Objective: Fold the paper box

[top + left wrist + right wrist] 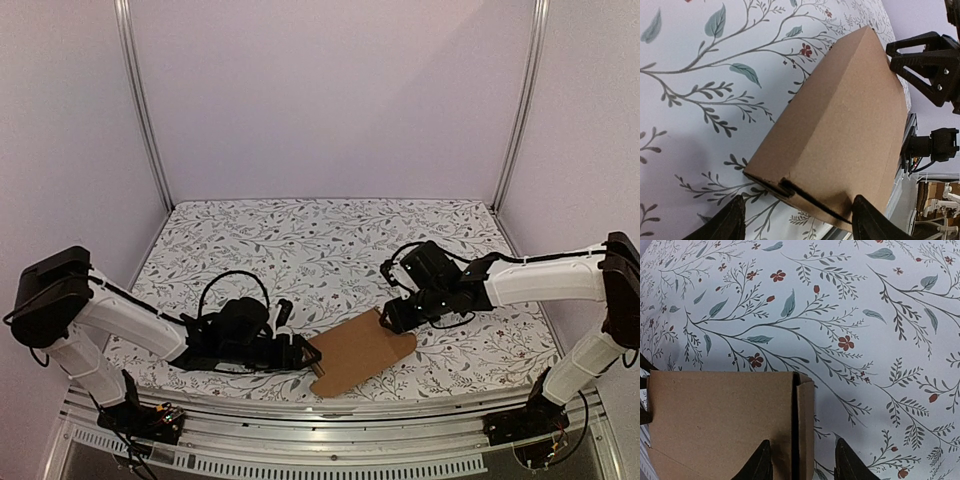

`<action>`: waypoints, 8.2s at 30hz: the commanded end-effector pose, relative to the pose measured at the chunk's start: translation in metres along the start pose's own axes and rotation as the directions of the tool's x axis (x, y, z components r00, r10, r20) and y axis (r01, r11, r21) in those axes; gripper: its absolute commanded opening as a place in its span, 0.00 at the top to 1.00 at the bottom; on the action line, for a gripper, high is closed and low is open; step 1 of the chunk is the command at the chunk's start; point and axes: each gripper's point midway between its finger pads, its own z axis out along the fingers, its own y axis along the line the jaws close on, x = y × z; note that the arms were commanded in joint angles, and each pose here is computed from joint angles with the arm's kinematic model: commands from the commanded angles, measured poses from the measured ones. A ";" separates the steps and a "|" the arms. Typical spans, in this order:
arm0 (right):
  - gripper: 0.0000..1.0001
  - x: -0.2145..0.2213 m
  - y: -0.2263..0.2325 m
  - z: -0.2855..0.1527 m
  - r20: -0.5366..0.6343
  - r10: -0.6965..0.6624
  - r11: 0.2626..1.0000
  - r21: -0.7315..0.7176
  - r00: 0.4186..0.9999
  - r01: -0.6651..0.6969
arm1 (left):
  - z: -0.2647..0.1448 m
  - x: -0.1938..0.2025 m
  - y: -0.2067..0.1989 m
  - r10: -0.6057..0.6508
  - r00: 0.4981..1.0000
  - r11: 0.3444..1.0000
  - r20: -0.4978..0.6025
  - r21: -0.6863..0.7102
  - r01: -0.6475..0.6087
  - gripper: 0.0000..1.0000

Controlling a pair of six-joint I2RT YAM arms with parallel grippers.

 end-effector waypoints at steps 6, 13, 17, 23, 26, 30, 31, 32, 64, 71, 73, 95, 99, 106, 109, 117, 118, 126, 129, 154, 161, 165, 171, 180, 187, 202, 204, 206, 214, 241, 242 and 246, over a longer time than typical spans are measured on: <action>0.65 0.020 -0.004 0.010 -0.070 0.049 0.997 -0.051 0.996 -0.052 | 0.008 0.000 0.008 -0.034 0.999 0.999 -0.036 -0.005 0.034 0.30; 0.70 0.038 -0.009 0.018 -0.100 0.074 0.996 -0.049 0.992 -0.079 | 0.010 0.000 0.010 -0.054 0.997 0.998 -0.047 0.007 0.054 0.30; 0.77 0.046 -0.011 0.023 -0.108 0.101 0.993 -0.049 0.989 -0.107 | 0.009 0.001 0.009 -0.071 0.996 0.997 -0.055 0.022 0.072 0.30; 0.88 0.053 -0.013 0.030 -0.120 0.128 0.990 -0.048 0.985 -0.135 | 0.007 0.003 0.012 -0.094 0.993 0.995 -0.071 0.032 0.096 0.29; 0.92 0.055 -0.017 0.032 -0.121 0.143 0.988 -0.043 0.982 -0.149 | 0.004 0.005 0.014 -0.102 0.992 0.994 -0.071 0.031 0.105 0.29; 0.98 0.058 -0.022 0.030 -0.119 0.158 0.986 -0.035 0.980 -0.163 | -0.003 0.005 0.018 -0.109 0.992 0.994 -0.065 0.019 0.111 0.25; 0.99 0.058 -0.023 0.030 -0.118 0.161 0.985 -0.036 0.980 -0.167 | -0.004 0.004 0.018 -0.110 0.992 0.994 -0.060 0.019 0.111 0.24; 1.00 0.058 -0.023 0.029 -0.116 0.162 0.985 -0.038 0.980 -0.167 | -0.005 0.004 0.018 -0.110 0.992 0.994 -0.059 0.016 0.111 0.24; 1.00 0.082 -0.033 0.031 -0.121 0.226 0.972 -0.035 0.966 -0.232 | 0.006 -0.023 -0.008 -0.356 0.934 0.867 -0.020 0.366 0.338 0.18; 1.00 0.085 -0.033 0.032 -0.123 0.243 0.968 -0.037 0.962 -0.249 | 0.007 -0.027 -0.015 -0.362 0.932 0.851 -0.026 0.399 0.341 0.19; 1.00 0.084 -0.033 0.032 -0.121 0.245 0.967 -0.037 0.962 -0.251 | 0.007 -0.028 -0.017 -0.365 0.931 0.848 -0.027 0.403 0.344 0.19; 1.00 0.080 -0.031 0.031 -0.110 0.257 0.963 -0.051 0.960 -0.263 | 0.008 -0.033 -0.027 -0.381 0.923 0.815 -0.048 0.454 0.360 0.48; 0.79 0.069 -0.027 0.025 -0.079 0.243 0.966 -0.070 0.967 -0.248 | 0.006 -0.033 -0.028 -0.380 0.924 0.815 -0.047 0.455 0.359 0.53; 0.59 0.035 -0.015 -0.006 0.020 0.191 0.974 -0.124 0.981 -0.188 | -0.002 -0.038 -0.021 -0.378 0.925 0.823 -0.043 0.441 0.357 0.57; 0.54 0.018 -0.008 -0.027 0.079 0.160 0.977 -0.153 0.984 -0.146 | -0.007 -0.040 -0.020 -0.372 0.927 0.828 -0.050 0.434 0.356 0.57; 0.40 -0.020 0.006 -0.082 0.243 0.023 0.981 -0.190 0.970 0.024 | -0.033 -0.056 -0.024 -0.392 0.914 0.764 -0.108 0.515 0.388 0.56; 0.39 -0.024 0.010 -0.090 0.267 0.001 0.978 -0.201 0.964 0.055 | -0.037 -0.058 -0.024 -0.397 0.910 0.752 -0.119 0.526 0.397 0.56; 0.02 -0.060 0.029 -0.141 0.424 -0.131 0.952 -0.200 0.896 0.233 | -0.064 -0.065 -0.039 -0.378 0.908 0.694 -0.181 0.594 0.407 0.60; 0.01 -0.065 0.036 -0.153 0.450 -0.184 0.934 -0.197 0.874 0.298 | -0.074 -0.067 -0.047 -0.356 0.914 0.692 -0.193 0.603 0.397 0.60; 0.01 -0.055 0.117 -0.207 0.402 -0.914 0.207 0.575 -0.053 0.791 | -0.192 -0.089 -0.085 -0.061 0.990 0.730 -0.130 0.670 0.134 0.67; 0.01 -0.047 0.139 -0.215 0.192 -0.942 -0.053 0.721 -0.274 0.691 | -0.200 -0.075 -0.091 0.001 0.983 0.701 -0.185 0.701 0.132 0.72; 0.01 -0.034 0.153 -0.215 0.087 -0.913 -0.203 0.751 -0.398 0.629 | -0.200 -0.067 -0.091 0.030 0.973 0.688 -0.229 0.711 0.146 0.80; 0.01 -0.017 0.169 -0.194 -0.095 -0.824 -0.431 0.745 -0.558 0.509 | -0.206 -0.063 -0.095 0.068 0.974 0.670 -0.218 0.733 0.117 0.97; 0.01 -0.007 0.204 -0.198 -0.129 -0.767 -0.485 0.758 -0.628 0.437 | -0.207 -0.040 -0.109 0.160 0.952 0.640 -0.260 0.762 0.101 1.00; 0.01 -0.006 0.211 -0.196 -0.151 -0.749 -0.509 0.754 -0.645 0.415 | -0.211 -0.030 -0.116 0.199 0.943 0.625 -0.266 0.776 0.086 1.00; 0.13 0.005 0.226 -0.220 -0.103 -0.738 -0.465 0.794 -0.667 0.392 | -0.215 -0.015 -0.126 0.269 0.925 0.606 -0.269 0.794 0.055 1.00; 0.19 0.006 0.226 -0.220 -0.104 -0.738 -0.465 0.794 -0.667 0.391 | -0.216 -0.013 -0.127 0.277 0.922 0.601 -0.269 0.797 0.052 1.00; 0.23 0.008 0.227 -0.221 -0.102 -0.737 -0.464 0.795 -0.668 0.390 | -0.217 -0.011 -0.128 0.287 0.918 0.597 -0.272 0.801 0.050 1.00; 0.37 0.012 0.228 -0.222 -0.100 -0.733 -0.465 0.796 -0.673 0.388 | -0.214 -0.006 -0.129 0.297 0.911 0.598 -0.288 0.800 0.058 1.00; 0.58 0.014 0.215 -0.213 -0.029 -0.823 -0.368 0.788 -0.567 0.494 | -0.204 -0.013 -0.116 0.305 0.928 0.716 -0.212 0.694 -0.076 0.00; 0.59 0.014 0.213 -0.212 -0.022 -0.831 -0.358 0.786 -0.555 0.504 | -0.202 -0.015 -0.114 0.296 0.932 0.730 -0.209 0.679 -0.079 0.00; 0.59 0.015 0.205 -0.211 0.021 -0.866 -0.303 0.773 -0.499 0.557 | -0.187 -0.025 -0.091 0.239 0.953 0.828 -0.187 0.552 -0.099 0.00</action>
